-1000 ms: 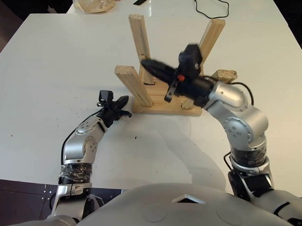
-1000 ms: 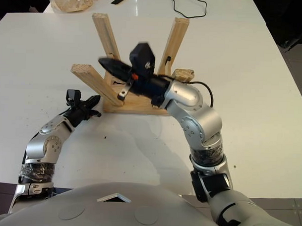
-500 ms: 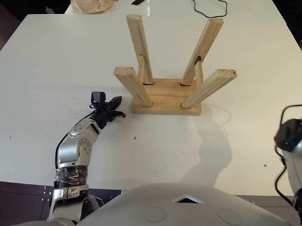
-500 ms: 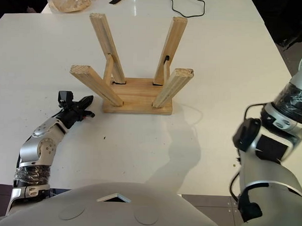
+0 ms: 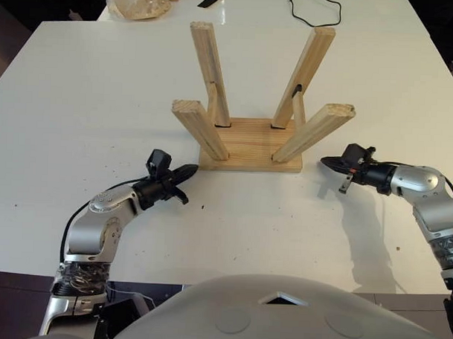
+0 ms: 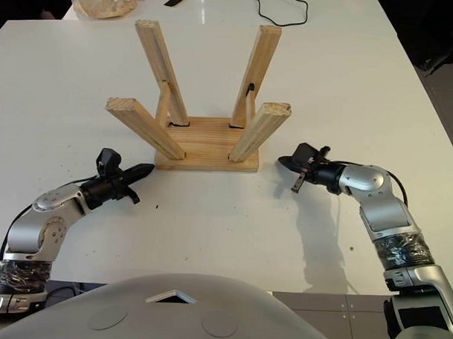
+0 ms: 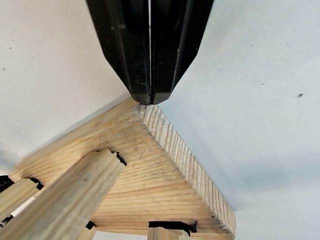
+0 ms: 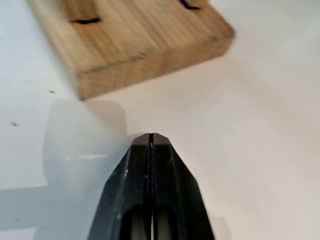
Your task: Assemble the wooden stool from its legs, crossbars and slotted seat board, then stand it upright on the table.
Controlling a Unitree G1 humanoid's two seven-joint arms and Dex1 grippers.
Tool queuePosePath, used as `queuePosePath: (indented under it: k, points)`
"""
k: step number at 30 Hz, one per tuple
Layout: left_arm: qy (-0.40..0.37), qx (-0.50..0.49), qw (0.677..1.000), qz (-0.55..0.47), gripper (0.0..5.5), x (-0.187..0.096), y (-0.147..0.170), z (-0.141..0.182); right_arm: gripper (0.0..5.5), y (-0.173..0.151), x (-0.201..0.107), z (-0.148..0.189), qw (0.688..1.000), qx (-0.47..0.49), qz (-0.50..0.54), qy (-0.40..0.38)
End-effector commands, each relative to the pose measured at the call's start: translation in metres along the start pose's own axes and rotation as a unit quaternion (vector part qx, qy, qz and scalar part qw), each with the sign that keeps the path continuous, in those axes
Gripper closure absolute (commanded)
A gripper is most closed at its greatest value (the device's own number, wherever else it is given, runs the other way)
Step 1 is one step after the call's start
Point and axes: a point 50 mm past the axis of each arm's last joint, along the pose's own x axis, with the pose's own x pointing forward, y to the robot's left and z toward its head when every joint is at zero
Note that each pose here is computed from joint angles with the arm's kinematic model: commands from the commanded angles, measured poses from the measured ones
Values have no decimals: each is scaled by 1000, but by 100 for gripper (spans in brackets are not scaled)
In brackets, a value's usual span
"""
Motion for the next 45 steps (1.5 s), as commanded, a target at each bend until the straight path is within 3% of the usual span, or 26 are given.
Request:
queuePosePath:
  k: [1, 17, 30, 37, 45]
  points:
    - [17, 16, 1000, -12, 549, 8, 3, 2, 550, 11, 20, -3, 1000, 4, 17, 3]
    - [4, 37, 999, 30, 549, 3, 24, 16, 550, -16, 17, -4, 999, -21, -27, 18]
    - [7, 37, 999, -34, 549, 24, 1, 13, 550, 4, 42, 10, 999, -31, 35, -11]
    - [-41, 37, 997, -47, 549, 6, -18, 31, 550, 0, 29, 31, 997, -44, 51, -41]
    - [-71, 27, 996, -41, 549, -38, -55, 38, 550, 11, -3, 70, 991, -37, 64, -113]
